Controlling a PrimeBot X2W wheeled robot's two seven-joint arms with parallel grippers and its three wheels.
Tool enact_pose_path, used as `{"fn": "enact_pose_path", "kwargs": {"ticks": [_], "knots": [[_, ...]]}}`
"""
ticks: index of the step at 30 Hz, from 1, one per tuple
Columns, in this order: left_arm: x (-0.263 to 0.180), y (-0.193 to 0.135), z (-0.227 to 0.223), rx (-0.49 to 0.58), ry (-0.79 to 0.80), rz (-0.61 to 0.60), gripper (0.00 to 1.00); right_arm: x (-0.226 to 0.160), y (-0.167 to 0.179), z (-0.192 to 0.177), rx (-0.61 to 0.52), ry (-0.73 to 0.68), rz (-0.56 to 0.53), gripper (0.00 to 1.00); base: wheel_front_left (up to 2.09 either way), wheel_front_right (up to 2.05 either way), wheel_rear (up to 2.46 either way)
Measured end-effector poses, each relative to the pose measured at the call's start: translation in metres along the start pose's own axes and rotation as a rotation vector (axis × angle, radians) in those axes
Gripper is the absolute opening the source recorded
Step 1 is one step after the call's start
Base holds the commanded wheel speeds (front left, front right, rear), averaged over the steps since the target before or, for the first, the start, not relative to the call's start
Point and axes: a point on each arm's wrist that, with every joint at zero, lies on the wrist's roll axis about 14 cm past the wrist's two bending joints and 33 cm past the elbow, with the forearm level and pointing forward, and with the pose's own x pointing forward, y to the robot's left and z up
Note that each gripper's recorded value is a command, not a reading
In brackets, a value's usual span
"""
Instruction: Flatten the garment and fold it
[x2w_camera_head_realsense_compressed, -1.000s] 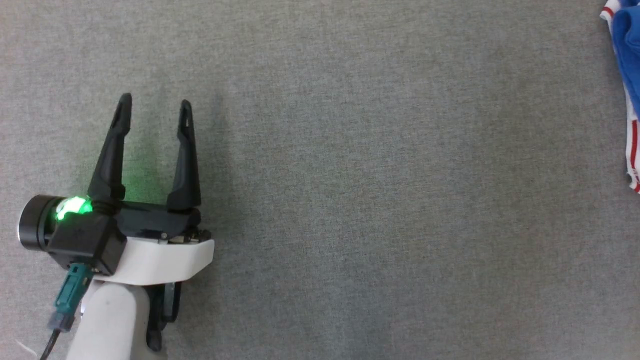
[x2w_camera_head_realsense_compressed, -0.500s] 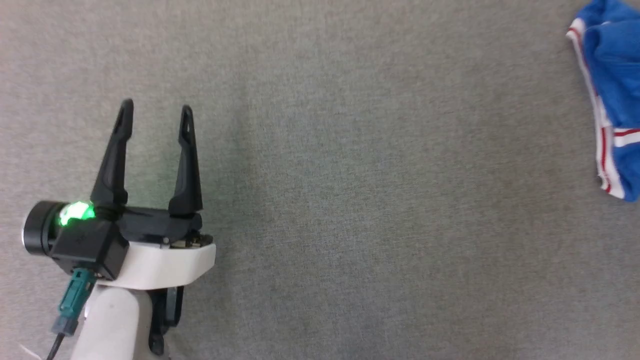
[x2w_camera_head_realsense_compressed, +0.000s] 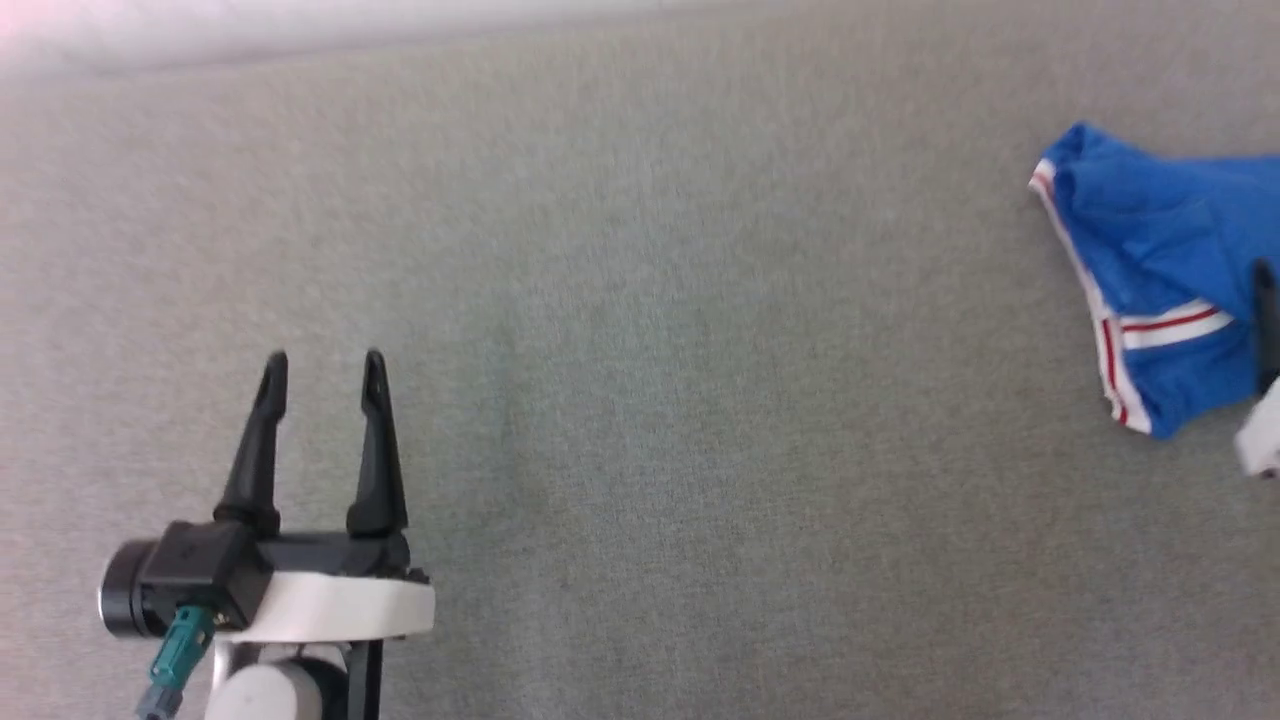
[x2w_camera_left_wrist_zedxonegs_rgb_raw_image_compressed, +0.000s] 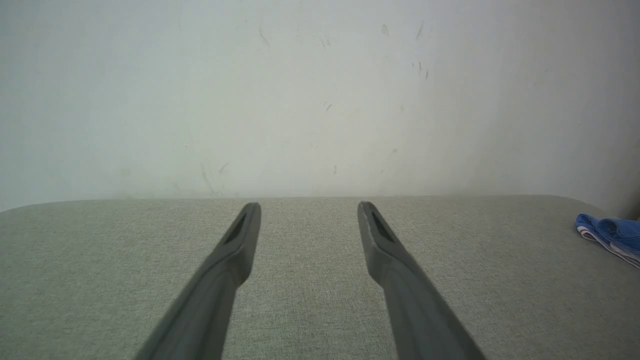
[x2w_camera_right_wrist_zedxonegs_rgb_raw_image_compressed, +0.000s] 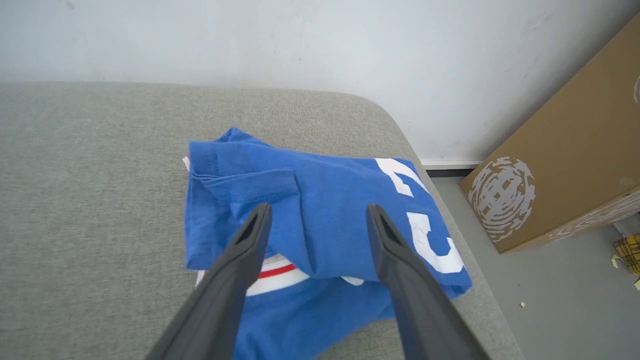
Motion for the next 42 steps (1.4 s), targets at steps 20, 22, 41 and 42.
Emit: {"fn": "enact_pose_path", "kwargs": {"ticks": [20, 22, 41, 42], "knots": [[-0.058, 0.021, 0.040, 0.008, -0.016, 0.091, 1.00, -0.100, 0.084, 0.071, 0.081, -0.419, 0.160, 1.00, 0.00, 0.00, 0.00], [-0.065, 0.024, 0.035, 0.008, -0.004, 0.108, 1.00, -0.105, 0.090, 0.064, 0.083, -0.413, 0.172, 1.00, 0.00, 0.00, 0.00], [-0.095, 0.023, 0.010, -0.013, 0.059, 0.116, 1.00, -0.124, 0.104, 0.011, 0.093, -0.347, 0.209, 1.00, 0.00, 0.00, 0.00], [-0.095, 0.023, 0.010, -0.013, 0.059, 0.115, 1.00, -0.125, 0.104, 0.010, 0.094, -0.346, 0.209, 1.00, 0.00, 0.00, 0.00]]}}
